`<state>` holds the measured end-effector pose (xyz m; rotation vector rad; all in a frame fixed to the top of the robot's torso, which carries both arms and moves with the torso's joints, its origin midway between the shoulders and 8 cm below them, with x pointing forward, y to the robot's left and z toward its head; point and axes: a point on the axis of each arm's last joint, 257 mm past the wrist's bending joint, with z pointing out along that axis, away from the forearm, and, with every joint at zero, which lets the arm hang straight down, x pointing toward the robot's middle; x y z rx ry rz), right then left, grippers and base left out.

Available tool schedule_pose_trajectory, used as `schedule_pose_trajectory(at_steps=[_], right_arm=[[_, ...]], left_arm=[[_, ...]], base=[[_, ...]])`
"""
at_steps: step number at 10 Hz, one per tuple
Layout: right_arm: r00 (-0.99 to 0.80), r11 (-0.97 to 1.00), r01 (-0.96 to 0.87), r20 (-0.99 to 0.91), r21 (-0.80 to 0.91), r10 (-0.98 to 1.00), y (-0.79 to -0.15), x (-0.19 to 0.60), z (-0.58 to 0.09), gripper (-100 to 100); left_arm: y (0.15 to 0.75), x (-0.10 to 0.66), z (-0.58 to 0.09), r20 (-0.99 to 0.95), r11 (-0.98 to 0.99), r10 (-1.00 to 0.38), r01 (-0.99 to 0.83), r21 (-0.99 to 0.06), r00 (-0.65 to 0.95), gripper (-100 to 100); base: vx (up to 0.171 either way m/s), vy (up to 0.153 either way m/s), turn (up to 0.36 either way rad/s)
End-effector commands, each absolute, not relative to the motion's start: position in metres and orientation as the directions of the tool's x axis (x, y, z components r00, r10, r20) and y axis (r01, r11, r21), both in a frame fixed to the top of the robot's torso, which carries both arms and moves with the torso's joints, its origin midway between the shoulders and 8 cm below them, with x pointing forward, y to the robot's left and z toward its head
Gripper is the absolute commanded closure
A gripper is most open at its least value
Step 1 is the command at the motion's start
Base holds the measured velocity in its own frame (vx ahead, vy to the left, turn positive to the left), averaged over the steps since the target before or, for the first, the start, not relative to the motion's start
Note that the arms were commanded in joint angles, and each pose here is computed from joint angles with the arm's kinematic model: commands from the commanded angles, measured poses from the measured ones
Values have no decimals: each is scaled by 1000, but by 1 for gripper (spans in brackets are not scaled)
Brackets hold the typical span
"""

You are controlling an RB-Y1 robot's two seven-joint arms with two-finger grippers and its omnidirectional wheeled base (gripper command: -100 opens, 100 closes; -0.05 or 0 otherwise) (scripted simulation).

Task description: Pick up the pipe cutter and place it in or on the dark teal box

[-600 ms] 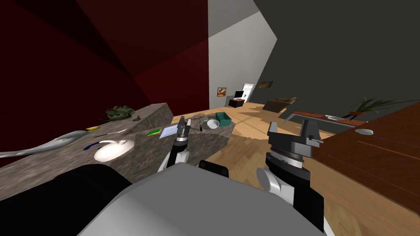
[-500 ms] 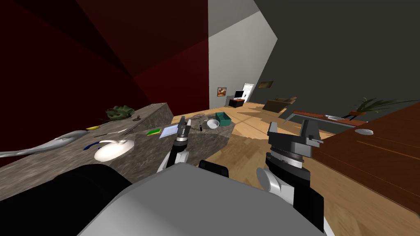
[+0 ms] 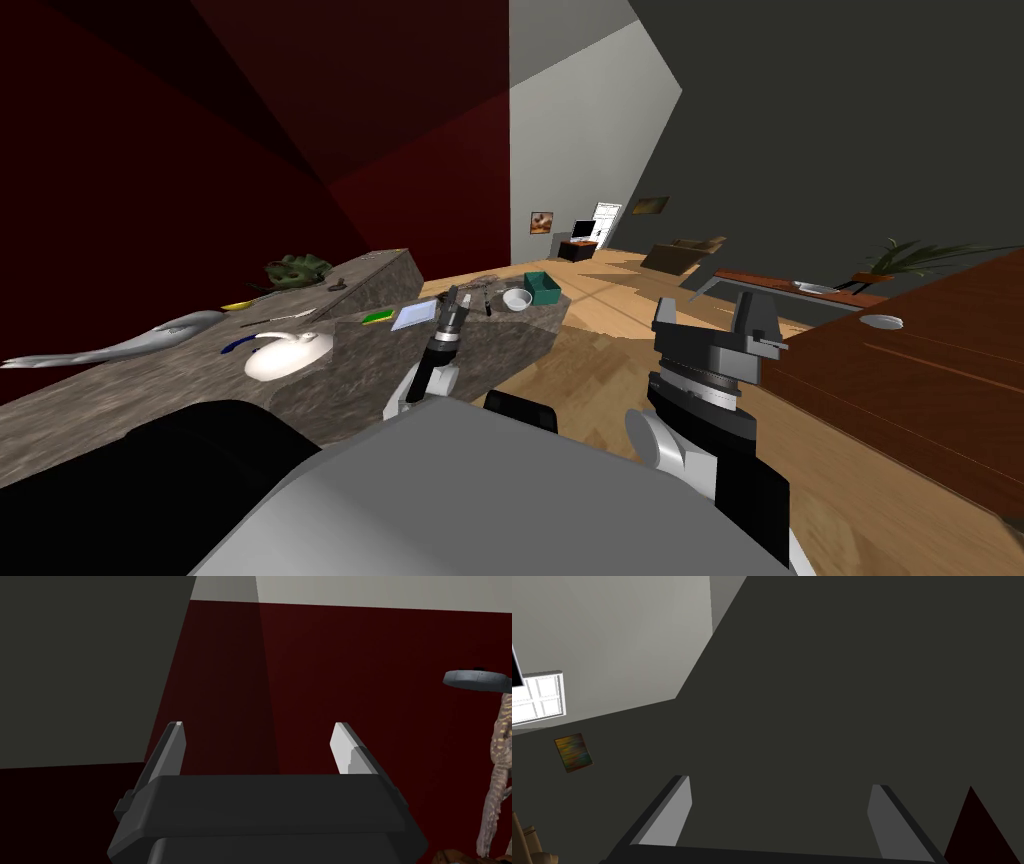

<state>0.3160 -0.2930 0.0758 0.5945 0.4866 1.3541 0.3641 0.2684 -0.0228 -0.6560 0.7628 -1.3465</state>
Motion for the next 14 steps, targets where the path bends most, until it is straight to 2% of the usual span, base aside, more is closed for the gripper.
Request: schedule_pose_trajectory(at_steps=[1, 10, 14], right_arm=[[158, 110, -752, 15, 650, 987, -293, 316, 76, 0], [158, 110, -752, 15, 650, 987, -293, 316, 76, 0], [158, 110, -752, 15, 650, 987, -293, 316, 76, 0]], left_arm=[[273, 376, -37, -71, 77, -997, 564, -822, 33, -100], [302, 427, -111, 189, -185, -982, 376, -908, -26, -100], [310, 438, -136, 323, -317, -946, 314, -895, -33, -100]], base=[[-100, -116, 47], [-58, -65, 42], [16, -55, 57]])
